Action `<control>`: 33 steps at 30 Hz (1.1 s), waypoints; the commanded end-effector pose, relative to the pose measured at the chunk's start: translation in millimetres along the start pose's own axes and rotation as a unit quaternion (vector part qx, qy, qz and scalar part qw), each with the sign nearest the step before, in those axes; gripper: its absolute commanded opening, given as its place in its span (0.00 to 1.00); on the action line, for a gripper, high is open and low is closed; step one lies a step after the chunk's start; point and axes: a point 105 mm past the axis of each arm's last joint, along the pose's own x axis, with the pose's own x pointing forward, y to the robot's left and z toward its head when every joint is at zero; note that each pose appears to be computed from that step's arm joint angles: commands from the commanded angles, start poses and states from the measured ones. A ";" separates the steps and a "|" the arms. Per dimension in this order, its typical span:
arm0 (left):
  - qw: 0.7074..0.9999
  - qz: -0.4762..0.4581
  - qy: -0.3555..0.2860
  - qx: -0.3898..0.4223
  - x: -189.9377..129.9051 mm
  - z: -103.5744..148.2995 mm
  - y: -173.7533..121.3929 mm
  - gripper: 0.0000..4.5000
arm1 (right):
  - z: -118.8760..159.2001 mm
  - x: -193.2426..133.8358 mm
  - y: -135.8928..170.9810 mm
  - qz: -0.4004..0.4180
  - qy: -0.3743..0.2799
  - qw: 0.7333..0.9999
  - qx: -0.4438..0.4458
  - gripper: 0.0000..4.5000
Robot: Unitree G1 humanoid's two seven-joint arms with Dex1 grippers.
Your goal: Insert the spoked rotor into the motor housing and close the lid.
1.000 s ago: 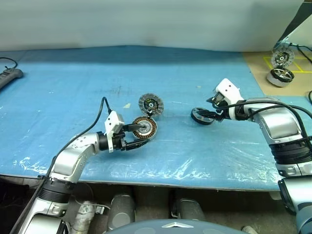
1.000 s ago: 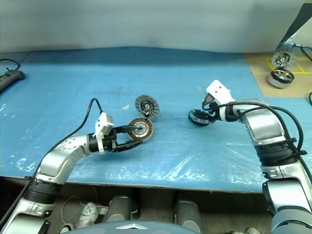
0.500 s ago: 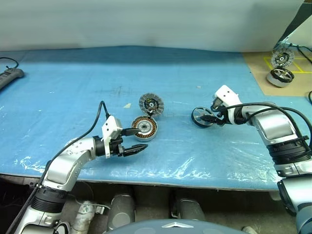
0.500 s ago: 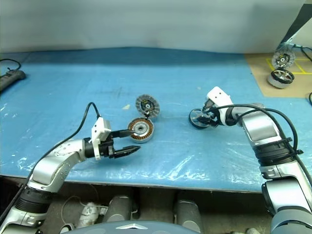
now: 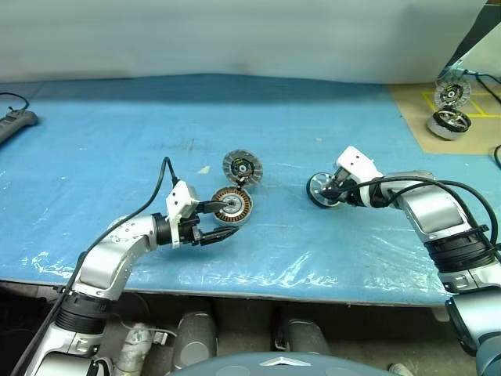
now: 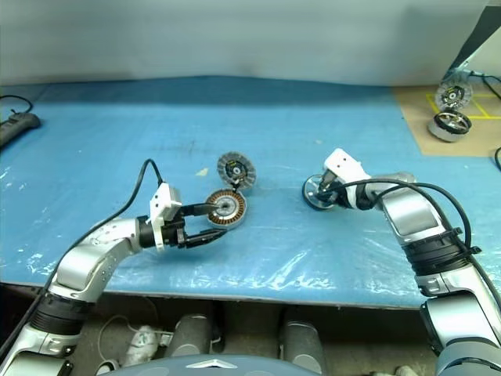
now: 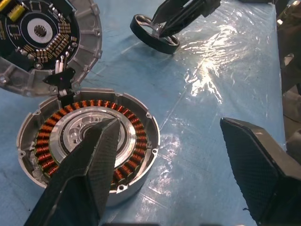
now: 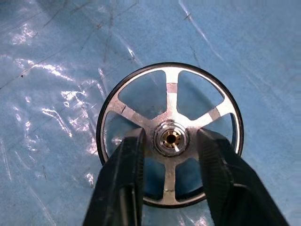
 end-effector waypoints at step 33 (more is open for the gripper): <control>0.985 0.160 -0.059 -0.002 -33.8 -15.8 40.6 0.81 | 100.9 7.6 125.1 0.261 -0.271 0.925 0.057 0.27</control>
